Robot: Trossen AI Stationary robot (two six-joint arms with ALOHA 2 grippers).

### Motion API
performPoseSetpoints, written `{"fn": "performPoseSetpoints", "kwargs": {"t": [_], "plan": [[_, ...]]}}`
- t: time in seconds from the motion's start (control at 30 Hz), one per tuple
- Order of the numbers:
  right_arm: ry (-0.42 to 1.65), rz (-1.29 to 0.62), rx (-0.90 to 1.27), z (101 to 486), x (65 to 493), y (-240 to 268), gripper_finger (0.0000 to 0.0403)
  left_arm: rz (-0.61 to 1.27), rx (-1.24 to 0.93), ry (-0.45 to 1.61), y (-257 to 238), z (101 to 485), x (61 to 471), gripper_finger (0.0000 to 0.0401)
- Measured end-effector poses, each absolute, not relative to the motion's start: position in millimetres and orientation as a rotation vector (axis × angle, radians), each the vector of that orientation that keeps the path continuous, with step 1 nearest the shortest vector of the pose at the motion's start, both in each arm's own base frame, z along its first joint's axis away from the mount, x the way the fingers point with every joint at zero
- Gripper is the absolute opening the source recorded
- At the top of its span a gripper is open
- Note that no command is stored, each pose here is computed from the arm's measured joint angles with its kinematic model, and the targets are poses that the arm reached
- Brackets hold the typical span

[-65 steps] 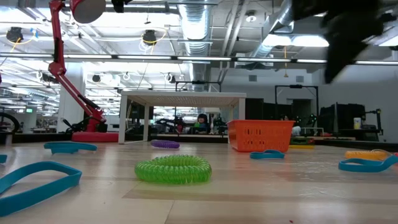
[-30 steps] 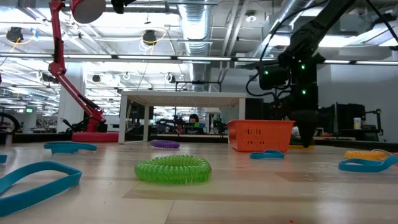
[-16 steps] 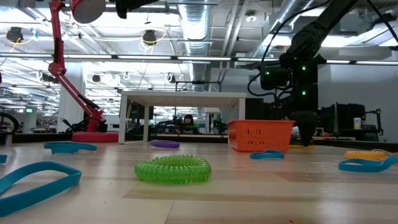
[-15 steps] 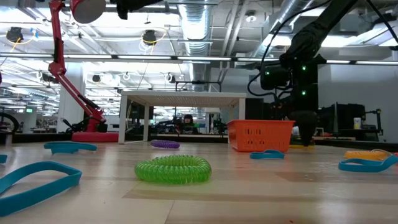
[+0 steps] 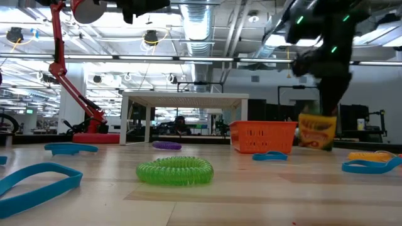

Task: Pick & Place Office Desk Supplies
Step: Put the yellow crayon box into the bin

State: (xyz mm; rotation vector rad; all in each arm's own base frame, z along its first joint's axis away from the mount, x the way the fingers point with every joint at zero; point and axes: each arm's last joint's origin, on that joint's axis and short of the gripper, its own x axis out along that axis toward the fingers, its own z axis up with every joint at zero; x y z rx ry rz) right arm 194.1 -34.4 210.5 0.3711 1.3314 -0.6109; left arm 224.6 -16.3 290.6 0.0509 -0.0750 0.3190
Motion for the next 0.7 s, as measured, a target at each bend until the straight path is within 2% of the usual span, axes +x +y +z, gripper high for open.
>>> {"fn": "performPoseSetpoints", "kwargs": {"t": [0.37, 0.7], "plan": [[1.158, -0.443, 0.600, 250, 163, 47, 0.0000, 0.281, 0.038, -0.104, -18, 293, 225, 0.0182], [1.163, -0.311, 0.748, 285, 152, 115, 0.0000, 0.281, 0.038, -0.105, -18, 293, 225, 0.0182]]}}
